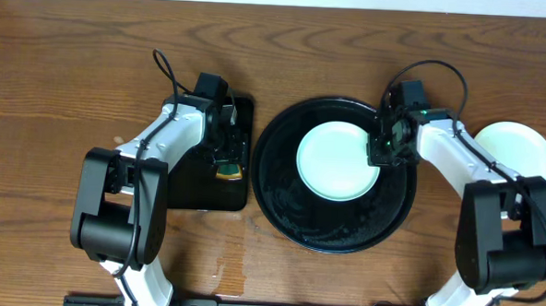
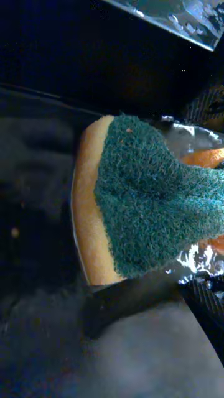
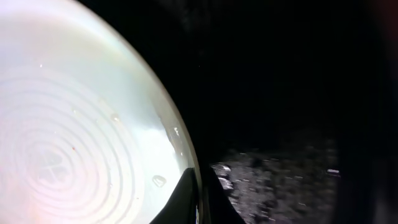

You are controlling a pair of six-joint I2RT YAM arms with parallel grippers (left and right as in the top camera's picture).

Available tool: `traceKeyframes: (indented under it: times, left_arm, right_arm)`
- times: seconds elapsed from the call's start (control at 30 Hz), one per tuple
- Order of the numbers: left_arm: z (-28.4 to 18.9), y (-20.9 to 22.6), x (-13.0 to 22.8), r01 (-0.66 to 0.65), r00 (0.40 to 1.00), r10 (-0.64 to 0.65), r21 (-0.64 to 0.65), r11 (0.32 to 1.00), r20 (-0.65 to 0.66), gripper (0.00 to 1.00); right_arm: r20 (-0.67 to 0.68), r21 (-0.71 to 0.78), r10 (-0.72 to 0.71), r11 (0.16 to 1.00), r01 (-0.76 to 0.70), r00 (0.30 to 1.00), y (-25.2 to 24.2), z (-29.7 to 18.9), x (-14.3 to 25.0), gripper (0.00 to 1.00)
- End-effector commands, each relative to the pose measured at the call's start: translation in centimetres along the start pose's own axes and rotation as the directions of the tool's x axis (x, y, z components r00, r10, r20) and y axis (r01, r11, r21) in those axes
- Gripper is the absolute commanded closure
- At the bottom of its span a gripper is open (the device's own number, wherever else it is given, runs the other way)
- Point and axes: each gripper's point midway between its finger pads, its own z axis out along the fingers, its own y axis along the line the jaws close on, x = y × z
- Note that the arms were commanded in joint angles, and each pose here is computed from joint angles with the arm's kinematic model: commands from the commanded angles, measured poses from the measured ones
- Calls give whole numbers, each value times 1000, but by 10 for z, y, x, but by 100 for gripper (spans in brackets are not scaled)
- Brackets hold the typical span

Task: Clean dirty plates on tray and stack at the side
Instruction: 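Lift the white plate with the right gripper and stack it on the plate pile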

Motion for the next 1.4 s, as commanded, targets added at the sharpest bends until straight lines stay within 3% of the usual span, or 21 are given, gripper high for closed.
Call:
traceKeyframes:
  times: [0.0,0.47,0.97,1.37]
  left_arm:
    - [3,6,4,5,1000,-6,-18,1000,-20,23]
    - [3,6,4,5,1000,-6,-18,1000,-20,17]
    - [3,6,4,5,1000,-5,-18,1000,-19,17]
    - [3,6,4,5,1000,-5,-18,1000,-19,17]
  right_arm:
    - [117,88,-38,996,28,992,-9,-32,-18,99]
    - [367,351,-223,932,87,903,-31,-135,-47,99]
    - [372,707,-495,700,107,785,-4,-196,-55,99]
    - [380,812,-609,580,64,696,35,-225,-56,99]
